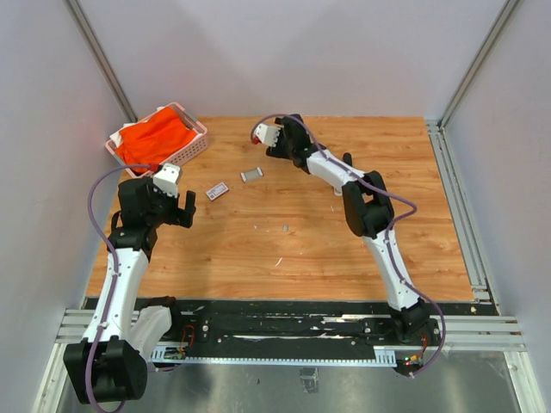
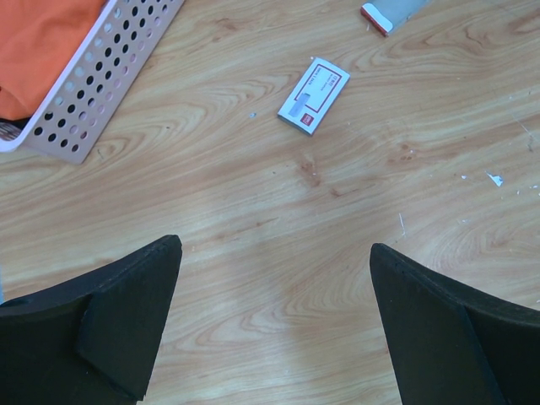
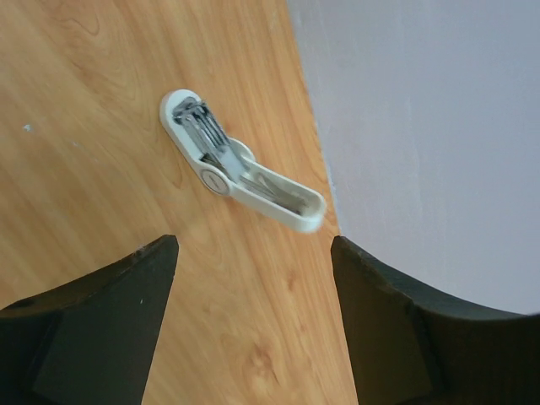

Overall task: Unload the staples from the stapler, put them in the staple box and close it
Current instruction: Place the stapler at the center of the board, then move the stapler to the center of the board.

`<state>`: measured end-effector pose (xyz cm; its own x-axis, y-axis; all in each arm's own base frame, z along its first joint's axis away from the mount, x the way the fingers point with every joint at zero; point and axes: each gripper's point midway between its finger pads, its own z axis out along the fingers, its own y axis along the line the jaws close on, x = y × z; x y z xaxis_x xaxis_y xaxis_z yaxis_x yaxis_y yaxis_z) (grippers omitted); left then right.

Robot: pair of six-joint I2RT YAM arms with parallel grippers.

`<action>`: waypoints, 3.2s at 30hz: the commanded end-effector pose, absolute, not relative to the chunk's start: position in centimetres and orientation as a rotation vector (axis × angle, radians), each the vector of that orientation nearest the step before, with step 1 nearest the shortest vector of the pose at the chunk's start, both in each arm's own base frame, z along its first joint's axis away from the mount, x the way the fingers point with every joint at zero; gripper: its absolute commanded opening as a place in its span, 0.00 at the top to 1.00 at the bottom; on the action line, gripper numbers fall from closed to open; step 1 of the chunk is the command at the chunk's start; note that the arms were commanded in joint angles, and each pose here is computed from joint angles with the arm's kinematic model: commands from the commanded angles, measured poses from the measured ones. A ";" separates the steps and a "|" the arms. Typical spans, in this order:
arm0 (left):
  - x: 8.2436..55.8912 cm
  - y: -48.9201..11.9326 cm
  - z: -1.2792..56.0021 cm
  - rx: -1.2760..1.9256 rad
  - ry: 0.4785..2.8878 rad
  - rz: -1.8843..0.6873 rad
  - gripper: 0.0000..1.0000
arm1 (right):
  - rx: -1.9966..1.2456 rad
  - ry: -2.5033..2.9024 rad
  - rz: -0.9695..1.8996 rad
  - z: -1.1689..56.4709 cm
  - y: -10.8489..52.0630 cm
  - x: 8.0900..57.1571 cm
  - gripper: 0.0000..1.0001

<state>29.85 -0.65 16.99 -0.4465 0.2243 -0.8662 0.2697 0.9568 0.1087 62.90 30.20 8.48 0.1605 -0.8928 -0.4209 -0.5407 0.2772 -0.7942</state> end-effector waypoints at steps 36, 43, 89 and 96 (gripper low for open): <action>28.6 -2.6 20.3 0.417 1.910 -0.136 0.02 | -0.390 2.276 0.099 12.6 14.3 48.2 0.37; 28.7 -2.7 19.9 0.421 1.922 -0.145 0.02 | -0.405 2.302 0.054 10.1 15.3 48.1 0.38; 28.6 -2.6 19.5 0.421 1.931 -0.141 0.02 | -0.361 2.365 -0.009 6.2 14.9 47.5 0.37; 28.6 -2.6 19.4 0.422 1.933 -0.140 0.02 | -0.363 2.368 -0.017 6.2 14.8 47.5 0.37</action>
